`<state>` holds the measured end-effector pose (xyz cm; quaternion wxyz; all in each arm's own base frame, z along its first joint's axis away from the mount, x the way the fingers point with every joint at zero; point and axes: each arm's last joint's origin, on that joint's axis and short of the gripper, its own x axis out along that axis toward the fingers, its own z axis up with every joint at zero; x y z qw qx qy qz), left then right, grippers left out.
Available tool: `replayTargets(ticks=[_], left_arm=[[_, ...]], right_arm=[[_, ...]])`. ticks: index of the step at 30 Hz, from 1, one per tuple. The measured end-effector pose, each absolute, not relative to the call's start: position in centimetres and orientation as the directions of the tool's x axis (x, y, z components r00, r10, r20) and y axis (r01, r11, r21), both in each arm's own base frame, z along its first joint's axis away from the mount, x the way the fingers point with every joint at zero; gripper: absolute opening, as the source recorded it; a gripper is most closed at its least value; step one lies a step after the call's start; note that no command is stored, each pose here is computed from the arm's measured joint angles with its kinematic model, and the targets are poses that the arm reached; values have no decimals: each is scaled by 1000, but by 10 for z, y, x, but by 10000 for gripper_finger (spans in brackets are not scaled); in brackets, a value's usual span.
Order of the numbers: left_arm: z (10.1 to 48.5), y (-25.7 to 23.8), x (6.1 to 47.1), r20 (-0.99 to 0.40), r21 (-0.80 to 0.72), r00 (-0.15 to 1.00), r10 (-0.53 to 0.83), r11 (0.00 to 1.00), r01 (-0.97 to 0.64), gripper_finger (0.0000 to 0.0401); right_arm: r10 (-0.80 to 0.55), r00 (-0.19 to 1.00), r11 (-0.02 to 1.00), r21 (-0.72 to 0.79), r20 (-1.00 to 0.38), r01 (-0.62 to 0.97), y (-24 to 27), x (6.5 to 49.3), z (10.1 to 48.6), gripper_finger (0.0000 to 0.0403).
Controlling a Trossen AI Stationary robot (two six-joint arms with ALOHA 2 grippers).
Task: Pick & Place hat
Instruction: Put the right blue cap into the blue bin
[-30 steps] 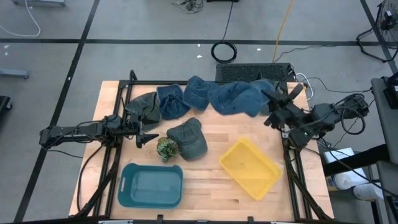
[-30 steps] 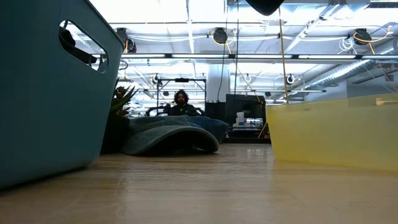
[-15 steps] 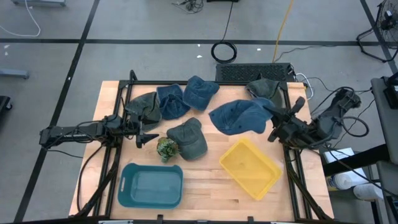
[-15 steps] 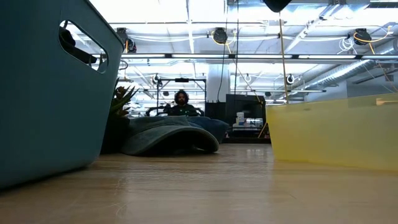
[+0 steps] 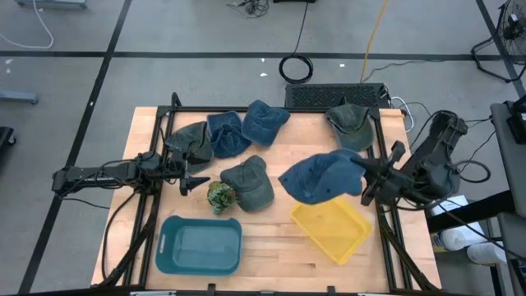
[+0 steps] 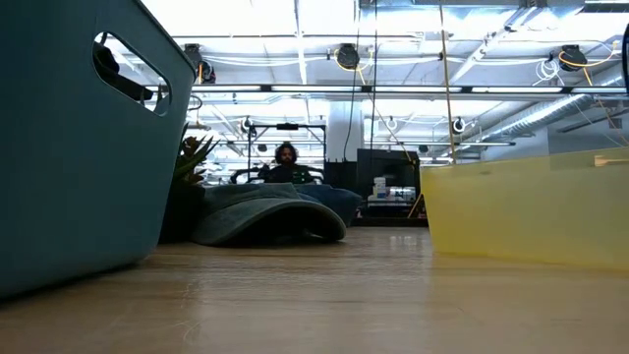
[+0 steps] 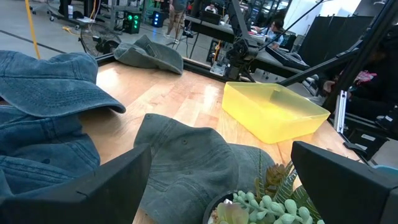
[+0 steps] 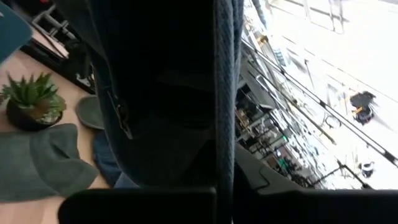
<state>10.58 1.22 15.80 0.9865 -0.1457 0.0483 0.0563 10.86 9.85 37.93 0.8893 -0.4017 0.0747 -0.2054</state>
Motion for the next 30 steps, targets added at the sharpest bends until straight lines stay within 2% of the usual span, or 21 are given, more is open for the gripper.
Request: replayTargets(ticks=[9, 30], left_arm=[[158, 12, 106, -112, -282, 989, 96, 951, -125, 397], [158, 12, 106, -112, -282, 989, 97, 951, -125, 397]], right_arm=[[-355, 934, 598, -760, 33, 254, 106, 102, 378, 0], [-304, 952, 594, -775, 33, 217, 109, 95, 379, 0]])
